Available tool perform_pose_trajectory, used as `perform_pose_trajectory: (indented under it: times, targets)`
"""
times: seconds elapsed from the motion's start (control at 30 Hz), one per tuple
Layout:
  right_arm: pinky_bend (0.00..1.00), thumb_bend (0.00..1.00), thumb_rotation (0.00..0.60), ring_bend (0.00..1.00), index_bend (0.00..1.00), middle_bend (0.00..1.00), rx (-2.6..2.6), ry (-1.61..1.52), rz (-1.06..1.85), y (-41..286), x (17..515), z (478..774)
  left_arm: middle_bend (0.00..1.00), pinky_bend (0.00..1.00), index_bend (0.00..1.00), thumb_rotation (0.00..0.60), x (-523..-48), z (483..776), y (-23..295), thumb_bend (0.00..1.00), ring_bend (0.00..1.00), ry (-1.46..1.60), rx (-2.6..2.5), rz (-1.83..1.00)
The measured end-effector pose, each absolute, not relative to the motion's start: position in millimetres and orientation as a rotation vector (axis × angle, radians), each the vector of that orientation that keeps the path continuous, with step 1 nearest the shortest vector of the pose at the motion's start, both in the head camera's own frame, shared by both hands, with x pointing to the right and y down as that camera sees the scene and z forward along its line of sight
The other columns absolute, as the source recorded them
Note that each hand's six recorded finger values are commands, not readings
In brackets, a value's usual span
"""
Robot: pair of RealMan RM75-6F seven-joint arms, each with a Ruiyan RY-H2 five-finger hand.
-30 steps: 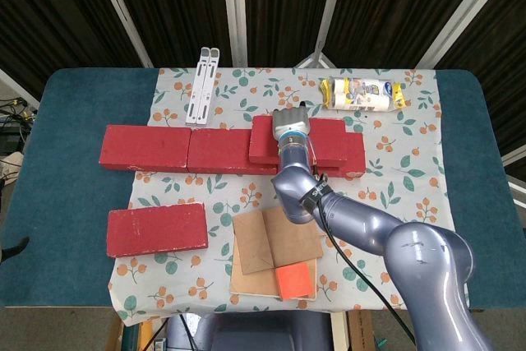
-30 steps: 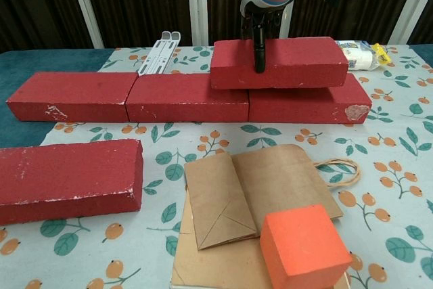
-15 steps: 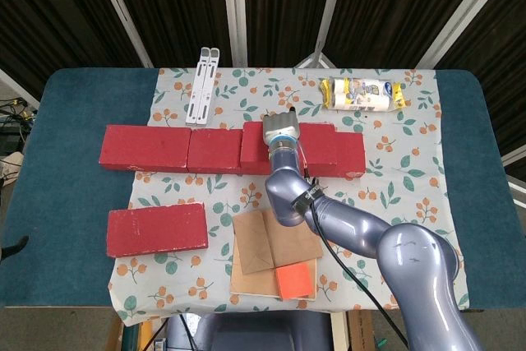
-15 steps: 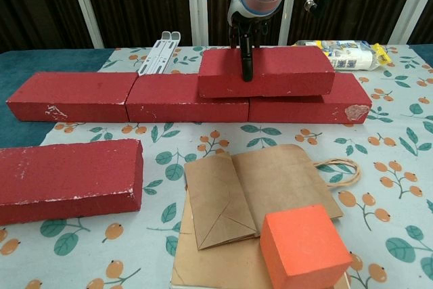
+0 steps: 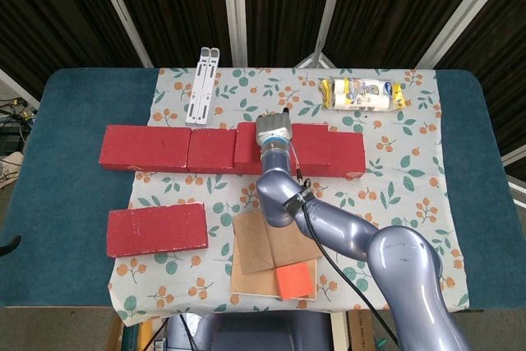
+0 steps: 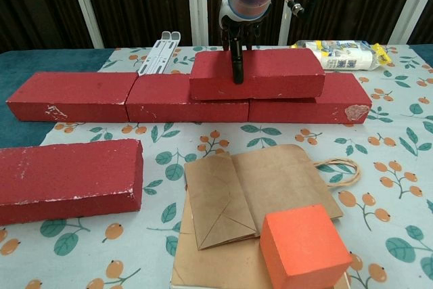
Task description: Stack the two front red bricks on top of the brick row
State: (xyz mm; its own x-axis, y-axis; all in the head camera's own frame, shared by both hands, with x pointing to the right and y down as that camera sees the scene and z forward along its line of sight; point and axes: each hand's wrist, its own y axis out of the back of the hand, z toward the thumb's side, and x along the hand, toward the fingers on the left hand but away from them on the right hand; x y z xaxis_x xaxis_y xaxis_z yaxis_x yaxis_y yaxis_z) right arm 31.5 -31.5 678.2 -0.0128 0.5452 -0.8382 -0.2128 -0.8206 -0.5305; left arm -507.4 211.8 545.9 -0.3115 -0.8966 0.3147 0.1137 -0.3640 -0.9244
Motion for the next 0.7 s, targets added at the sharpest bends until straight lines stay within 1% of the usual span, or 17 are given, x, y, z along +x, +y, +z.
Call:
perform_pose_trajectory:
  times: [0.7]
  targets:
    - [0.0, 0.06, 0.6, 0.19, 0.2, 0.26, -1.739, -0.344, 1.903, -36.0, 39.7, 685.6, 0.0, 0.12, 0.06, 0.6, -509.2, 542.7, 213.0, 0.0, 0.0, 1.103, -1.149, -1.772]
